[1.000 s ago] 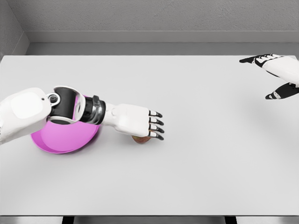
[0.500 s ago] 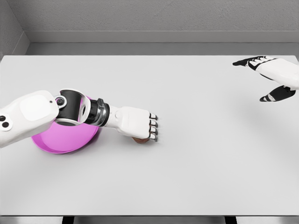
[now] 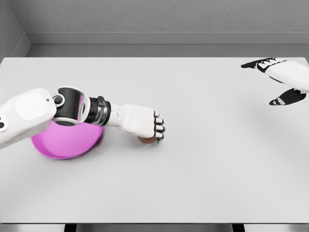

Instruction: Put the apple on the plate with both arms

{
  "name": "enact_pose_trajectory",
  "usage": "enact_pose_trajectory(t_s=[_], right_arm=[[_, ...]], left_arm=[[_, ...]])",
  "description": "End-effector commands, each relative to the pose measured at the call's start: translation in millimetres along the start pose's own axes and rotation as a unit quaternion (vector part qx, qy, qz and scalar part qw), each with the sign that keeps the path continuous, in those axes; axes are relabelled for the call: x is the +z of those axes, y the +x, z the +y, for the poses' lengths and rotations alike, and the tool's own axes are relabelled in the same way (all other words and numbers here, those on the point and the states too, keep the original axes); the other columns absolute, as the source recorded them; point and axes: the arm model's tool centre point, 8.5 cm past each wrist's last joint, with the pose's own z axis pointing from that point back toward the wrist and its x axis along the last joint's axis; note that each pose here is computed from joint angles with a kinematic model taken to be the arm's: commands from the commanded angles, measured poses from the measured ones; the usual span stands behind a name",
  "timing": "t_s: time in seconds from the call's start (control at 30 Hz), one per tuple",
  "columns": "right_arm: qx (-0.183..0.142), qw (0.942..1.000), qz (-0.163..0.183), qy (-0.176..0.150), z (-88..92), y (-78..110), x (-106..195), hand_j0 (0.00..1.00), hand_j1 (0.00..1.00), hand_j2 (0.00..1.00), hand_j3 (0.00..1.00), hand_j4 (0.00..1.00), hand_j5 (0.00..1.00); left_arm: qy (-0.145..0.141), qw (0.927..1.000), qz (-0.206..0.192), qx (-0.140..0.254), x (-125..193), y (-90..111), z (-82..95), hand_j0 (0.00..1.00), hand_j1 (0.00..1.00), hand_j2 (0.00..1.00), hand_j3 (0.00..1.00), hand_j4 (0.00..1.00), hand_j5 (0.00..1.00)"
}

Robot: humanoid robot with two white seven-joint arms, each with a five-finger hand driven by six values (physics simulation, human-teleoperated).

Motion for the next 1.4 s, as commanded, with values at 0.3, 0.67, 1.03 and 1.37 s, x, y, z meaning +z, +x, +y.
enact_pose_trajectory(t_s=[0.3, 0.67, 1.03, 1.37], right_arm=[[-0.001, 1.0, 0.0, 0.0, -0.3, -0.1, 0.3, 1.0, 1.0, 1.0, 1.0, 1.0, 1.0], [0.0, 1.0, 0.0, -0.001, -1.0, -0.1, 0.3, 1.0, 1.0, 1.0, 1.0, 1.0, 1.0], [0.0, 1.0, 0.0, -0.001, -1.0, -0.1, 0.3, 1.0, 1.0, 1.0, 1.0, 1.0, 1.0], [0.0, 1.0, 0.001, -0.001, -1.2, -0.3, 0.6, 1.0, 1.0, 1.0, 1.0, 1.0, 1.0]], left_arm=[[0.037, 0.9873, 0.134, 0.076, 124.1, -47.0, -14.0, 0.27, 0.27, 0.27, 0.27, 0.27, 0.27], [-0.052, 0.967, 0.19, 0.161, 177.6, -31.9, -103.6, 0.29, 0.29, 0.29, 0.29, 0.29, 0.29], [-0.057, 0.9684, 0.171, 0.172, 162.8, -17.7, -114.7, 1.0, 1.0, 1.0, 1.0, 1.0, 1.0], [-0.018, 0.9538, 0.21, 0.214, 195.2, -30.2, -112.3, 1.0, 1.0, 1.0, 1.0, 1.0, 1.0]])
